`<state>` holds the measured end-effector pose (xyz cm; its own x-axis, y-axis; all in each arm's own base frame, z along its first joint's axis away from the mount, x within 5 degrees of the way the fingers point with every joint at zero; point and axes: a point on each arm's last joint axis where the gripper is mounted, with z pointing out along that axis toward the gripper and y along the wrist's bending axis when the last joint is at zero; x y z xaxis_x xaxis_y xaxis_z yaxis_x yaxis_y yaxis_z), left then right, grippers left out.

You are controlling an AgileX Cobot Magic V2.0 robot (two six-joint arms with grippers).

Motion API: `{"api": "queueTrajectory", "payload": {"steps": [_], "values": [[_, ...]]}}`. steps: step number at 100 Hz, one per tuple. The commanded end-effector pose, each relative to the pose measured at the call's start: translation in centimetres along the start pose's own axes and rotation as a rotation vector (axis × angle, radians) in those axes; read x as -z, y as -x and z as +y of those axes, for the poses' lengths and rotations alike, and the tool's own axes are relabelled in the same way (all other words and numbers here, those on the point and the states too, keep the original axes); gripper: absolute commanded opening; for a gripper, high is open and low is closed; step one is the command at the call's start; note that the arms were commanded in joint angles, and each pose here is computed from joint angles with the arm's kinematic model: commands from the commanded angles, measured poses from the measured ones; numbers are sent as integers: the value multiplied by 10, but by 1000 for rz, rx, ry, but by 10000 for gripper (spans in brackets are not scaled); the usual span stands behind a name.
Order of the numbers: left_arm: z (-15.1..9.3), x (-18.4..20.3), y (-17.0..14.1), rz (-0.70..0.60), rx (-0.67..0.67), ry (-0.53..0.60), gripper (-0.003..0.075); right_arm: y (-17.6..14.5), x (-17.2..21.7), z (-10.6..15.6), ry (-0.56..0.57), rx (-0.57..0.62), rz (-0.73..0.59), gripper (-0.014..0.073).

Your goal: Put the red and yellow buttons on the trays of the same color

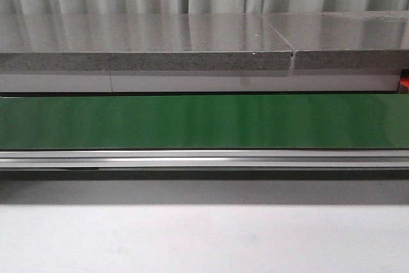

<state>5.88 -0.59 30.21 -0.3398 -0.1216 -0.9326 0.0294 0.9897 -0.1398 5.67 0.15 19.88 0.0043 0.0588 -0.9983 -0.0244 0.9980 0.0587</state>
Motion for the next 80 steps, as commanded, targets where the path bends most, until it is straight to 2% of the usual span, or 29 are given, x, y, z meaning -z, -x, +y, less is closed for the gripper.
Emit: {"api": "queueTrajectory", "payload": {"steps": [1, 57, 80], "values": [[-2, 2, 13, -80, 6, -21, -19, 13, 3, 1, 3, 15, -114, -66], [0, 2, 13, -85, -49, 4, -19, 13, 3, 1, 3, 15, -114, -66], [1, 3, 19, -236, -91, 16, -19, 13, 3, 1, 3, 15, -114, -66]]}}
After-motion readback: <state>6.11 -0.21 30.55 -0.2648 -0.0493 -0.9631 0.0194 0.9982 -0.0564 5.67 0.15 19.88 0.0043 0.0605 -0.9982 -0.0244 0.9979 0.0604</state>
